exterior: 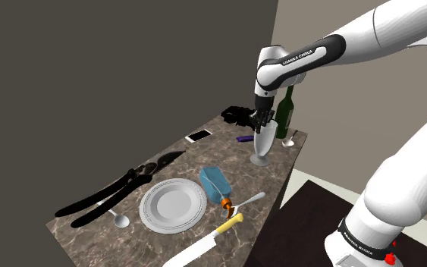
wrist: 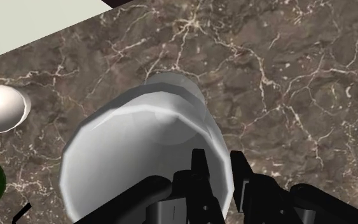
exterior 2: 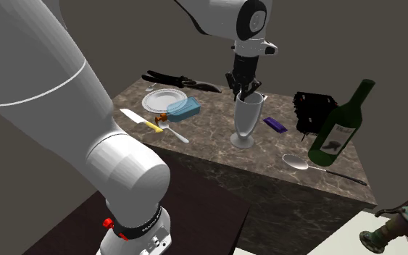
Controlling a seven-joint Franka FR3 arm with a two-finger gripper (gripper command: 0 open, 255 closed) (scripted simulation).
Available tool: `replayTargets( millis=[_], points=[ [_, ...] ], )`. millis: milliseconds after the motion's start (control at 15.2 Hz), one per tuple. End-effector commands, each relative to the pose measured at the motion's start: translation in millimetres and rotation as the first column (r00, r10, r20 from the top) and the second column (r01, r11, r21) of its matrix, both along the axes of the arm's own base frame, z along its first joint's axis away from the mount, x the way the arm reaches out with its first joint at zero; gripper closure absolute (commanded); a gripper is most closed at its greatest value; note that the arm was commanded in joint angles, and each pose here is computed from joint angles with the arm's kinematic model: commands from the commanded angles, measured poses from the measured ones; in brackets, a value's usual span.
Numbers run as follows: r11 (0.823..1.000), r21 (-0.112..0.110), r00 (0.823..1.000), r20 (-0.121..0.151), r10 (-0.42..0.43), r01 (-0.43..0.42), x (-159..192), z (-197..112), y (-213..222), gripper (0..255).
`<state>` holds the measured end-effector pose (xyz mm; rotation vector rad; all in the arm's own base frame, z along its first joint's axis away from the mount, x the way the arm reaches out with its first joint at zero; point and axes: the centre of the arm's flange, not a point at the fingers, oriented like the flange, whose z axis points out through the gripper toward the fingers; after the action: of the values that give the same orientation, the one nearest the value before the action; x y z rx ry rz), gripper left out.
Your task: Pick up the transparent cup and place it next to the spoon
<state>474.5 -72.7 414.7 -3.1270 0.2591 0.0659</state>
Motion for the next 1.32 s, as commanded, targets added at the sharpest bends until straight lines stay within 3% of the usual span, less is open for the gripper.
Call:
replayTargets(
  millis=[0, 198, 1254],
  points=[
    [1.0, 0.0, 1.0, -0.001, 0.0, 0.0, 0, 0, 0, 255],
    [1.0, 0.0, 1.0, 0.0, 0.0, 0.0, 0, 0, 0, 255],
    [1.0, 0.0, 1.0, 0.0, 0.0, 0.0, 0, 84, 0, 255]
  ],
)
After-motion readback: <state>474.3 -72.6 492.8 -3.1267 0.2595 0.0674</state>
